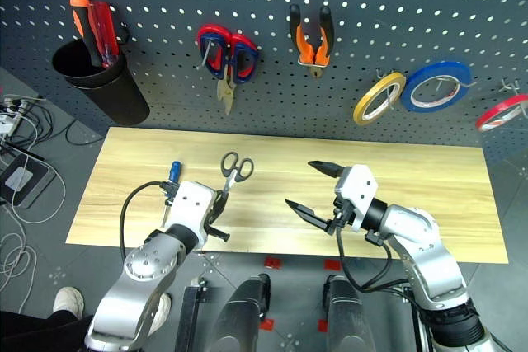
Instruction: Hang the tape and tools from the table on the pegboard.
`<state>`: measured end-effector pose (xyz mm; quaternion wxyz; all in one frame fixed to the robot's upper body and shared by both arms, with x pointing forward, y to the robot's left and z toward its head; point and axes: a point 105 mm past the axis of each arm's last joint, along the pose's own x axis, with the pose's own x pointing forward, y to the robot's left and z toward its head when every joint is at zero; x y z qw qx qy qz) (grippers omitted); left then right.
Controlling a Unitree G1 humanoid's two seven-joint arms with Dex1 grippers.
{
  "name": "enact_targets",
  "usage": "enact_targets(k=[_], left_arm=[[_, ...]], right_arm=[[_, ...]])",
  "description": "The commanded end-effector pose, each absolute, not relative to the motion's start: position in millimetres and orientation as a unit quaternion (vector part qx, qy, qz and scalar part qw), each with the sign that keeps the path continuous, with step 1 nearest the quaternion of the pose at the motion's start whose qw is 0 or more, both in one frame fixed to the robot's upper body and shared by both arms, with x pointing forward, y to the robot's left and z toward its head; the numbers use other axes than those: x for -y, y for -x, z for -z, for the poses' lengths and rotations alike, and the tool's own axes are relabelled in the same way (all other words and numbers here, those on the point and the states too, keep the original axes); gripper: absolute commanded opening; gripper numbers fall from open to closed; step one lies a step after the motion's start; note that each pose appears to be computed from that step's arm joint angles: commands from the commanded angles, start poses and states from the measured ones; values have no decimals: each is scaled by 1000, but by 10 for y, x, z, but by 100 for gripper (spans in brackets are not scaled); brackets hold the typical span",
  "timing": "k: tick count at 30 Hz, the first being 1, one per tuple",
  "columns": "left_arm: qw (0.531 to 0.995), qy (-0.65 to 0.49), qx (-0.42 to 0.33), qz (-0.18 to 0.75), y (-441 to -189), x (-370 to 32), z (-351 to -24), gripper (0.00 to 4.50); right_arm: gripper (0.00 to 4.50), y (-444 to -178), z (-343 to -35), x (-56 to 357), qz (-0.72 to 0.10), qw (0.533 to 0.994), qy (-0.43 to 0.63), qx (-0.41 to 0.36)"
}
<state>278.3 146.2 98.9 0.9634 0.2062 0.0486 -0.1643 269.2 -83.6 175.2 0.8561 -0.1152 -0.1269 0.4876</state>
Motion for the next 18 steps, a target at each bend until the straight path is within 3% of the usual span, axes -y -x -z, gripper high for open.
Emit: enact_targets(k=[1,10,18], left_arm=[[956,-242,54,154,-2679,-1427,-1338,16],[947,-258,167,92,-2809,-1481,-1705,16],[946,-253,188,79,-3019,-1475,-1762,16]], right_arm=[[450,-2604,-1978,910,-480,856,93,168],[450,-2590,-2254,1010,-455,865,50,206],[450,-2658,-2406,1021,-438,868,47,230]])
